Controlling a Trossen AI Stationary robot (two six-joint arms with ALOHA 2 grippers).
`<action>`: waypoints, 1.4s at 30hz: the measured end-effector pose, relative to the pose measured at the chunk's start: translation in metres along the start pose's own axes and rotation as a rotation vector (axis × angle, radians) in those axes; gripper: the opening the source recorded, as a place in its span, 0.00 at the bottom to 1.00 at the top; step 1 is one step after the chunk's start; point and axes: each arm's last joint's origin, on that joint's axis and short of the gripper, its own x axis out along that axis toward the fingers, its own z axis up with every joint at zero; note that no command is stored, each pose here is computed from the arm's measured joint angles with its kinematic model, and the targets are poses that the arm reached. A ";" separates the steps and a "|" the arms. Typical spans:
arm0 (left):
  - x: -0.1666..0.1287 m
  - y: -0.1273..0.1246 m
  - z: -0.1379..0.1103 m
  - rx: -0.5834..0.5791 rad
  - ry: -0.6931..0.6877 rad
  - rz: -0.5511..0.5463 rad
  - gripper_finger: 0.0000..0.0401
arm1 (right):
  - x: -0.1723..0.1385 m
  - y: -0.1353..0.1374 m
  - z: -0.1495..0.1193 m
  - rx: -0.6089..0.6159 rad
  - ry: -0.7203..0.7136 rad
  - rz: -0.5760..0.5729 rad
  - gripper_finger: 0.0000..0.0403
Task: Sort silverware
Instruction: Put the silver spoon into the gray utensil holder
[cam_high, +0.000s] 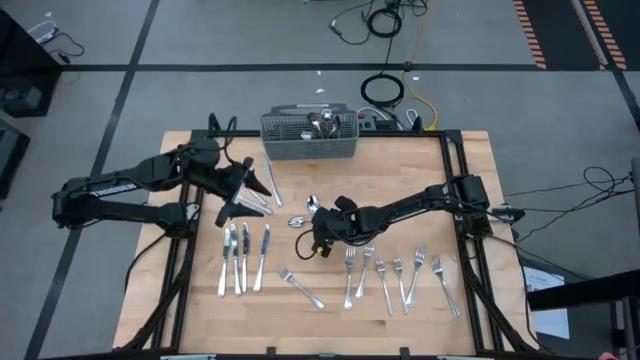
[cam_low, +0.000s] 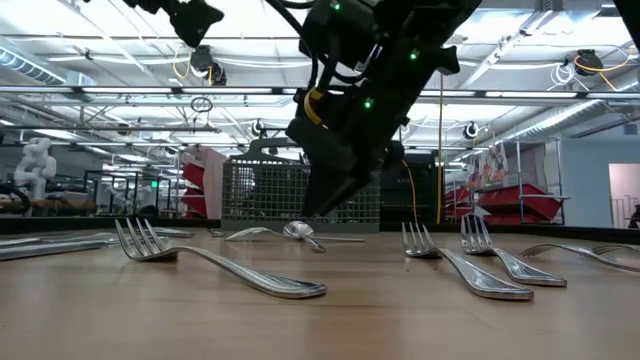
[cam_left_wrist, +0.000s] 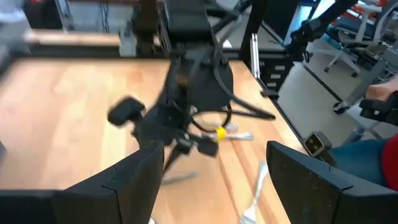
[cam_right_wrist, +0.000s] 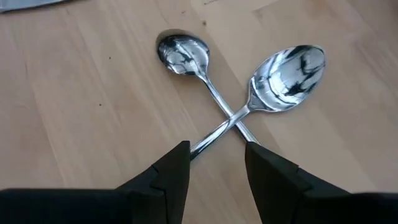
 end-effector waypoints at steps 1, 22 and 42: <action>0.001 0.000 -0.002 -0.013 0.008 -0.003 0.72 | 0.002 0.000 -0.001 0.003 0.002 -0.001 0.36; 0.003 0.000 -0.004 -0.004 0.013 0.021 0.72 | 0.038 0.008 -0.009 0.144 -0.004 -0.007 0.11; 0.002 0.003 0.002 0.029 -0.038 0.119 0.72 | -0.051 -0.005 0.045 0.089 -0.301 -0.065 0.00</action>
